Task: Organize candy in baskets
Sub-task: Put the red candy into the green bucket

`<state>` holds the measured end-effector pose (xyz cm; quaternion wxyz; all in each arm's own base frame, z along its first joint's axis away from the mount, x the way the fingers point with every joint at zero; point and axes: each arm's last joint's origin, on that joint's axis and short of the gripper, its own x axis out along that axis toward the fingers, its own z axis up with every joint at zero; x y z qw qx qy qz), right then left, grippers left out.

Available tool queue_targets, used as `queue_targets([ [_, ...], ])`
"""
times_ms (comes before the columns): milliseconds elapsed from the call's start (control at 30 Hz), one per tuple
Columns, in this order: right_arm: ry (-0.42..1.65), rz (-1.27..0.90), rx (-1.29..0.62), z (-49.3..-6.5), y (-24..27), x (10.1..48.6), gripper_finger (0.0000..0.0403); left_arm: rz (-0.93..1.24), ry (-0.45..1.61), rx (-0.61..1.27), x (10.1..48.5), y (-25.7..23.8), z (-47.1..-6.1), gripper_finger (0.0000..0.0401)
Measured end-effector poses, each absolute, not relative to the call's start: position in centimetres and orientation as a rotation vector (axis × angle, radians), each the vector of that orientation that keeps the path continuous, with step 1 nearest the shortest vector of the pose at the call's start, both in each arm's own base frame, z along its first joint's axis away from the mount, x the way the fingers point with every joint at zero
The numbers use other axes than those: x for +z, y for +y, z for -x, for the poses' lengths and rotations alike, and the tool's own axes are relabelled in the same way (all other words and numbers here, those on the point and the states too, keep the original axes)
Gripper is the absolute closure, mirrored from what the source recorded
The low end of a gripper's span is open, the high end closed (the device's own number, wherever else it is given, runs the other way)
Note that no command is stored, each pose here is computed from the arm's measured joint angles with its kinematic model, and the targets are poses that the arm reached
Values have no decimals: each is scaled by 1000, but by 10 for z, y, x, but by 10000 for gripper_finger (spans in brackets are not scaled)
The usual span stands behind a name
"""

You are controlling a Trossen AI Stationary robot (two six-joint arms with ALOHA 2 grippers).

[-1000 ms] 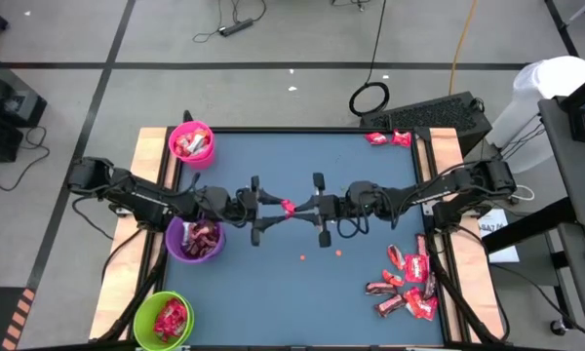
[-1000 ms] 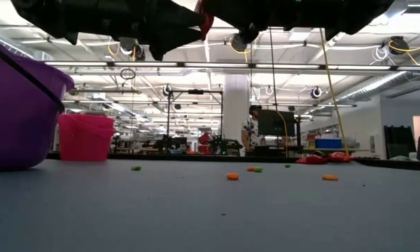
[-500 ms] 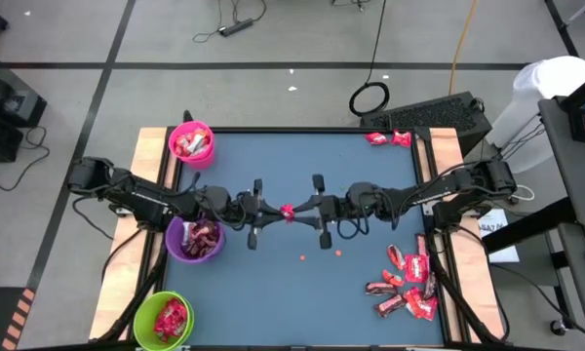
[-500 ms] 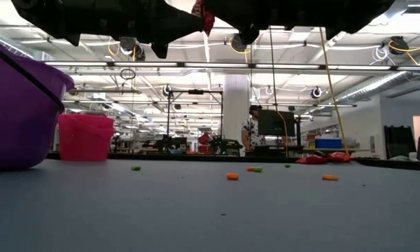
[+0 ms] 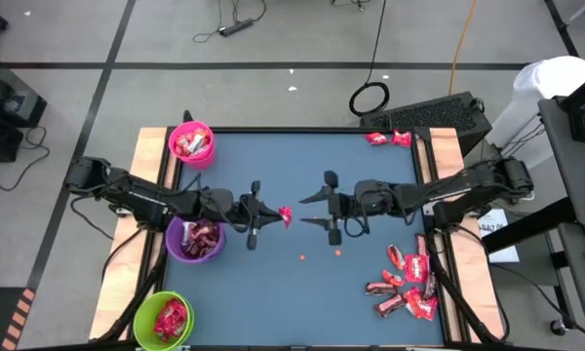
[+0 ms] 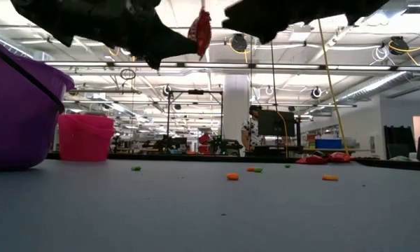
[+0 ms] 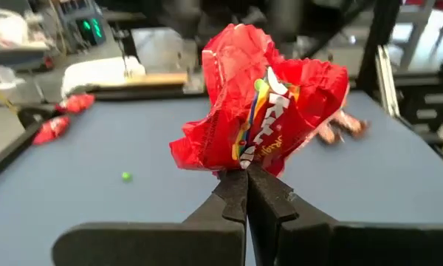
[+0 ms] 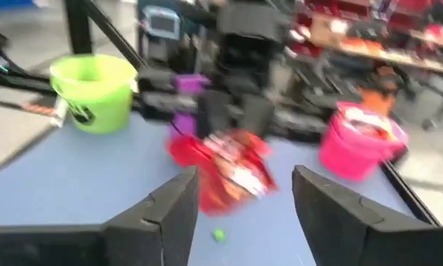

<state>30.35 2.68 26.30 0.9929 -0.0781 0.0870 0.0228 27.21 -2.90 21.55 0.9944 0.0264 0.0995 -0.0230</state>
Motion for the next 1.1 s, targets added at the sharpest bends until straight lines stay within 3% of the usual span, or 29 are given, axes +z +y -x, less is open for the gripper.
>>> queue_targets([
  [433, 419, 93, 32, -279, 26, 258, 204, 9, 574, -220, 274, -82, -239, 400],
  [700, 459, 85, 34, -282, 26, 250, 204, 233, 829, -297, 310, -130, -203, 401],
  [833, 468, 69, 29, -283, 26, 248, 204, 326, 887, -321, 312, -153, -184, 401],
  [1100, 469, -29, 68, -296, 36, 234, 204, 417, 1005, -189, 302, -171, -159, 398],
])
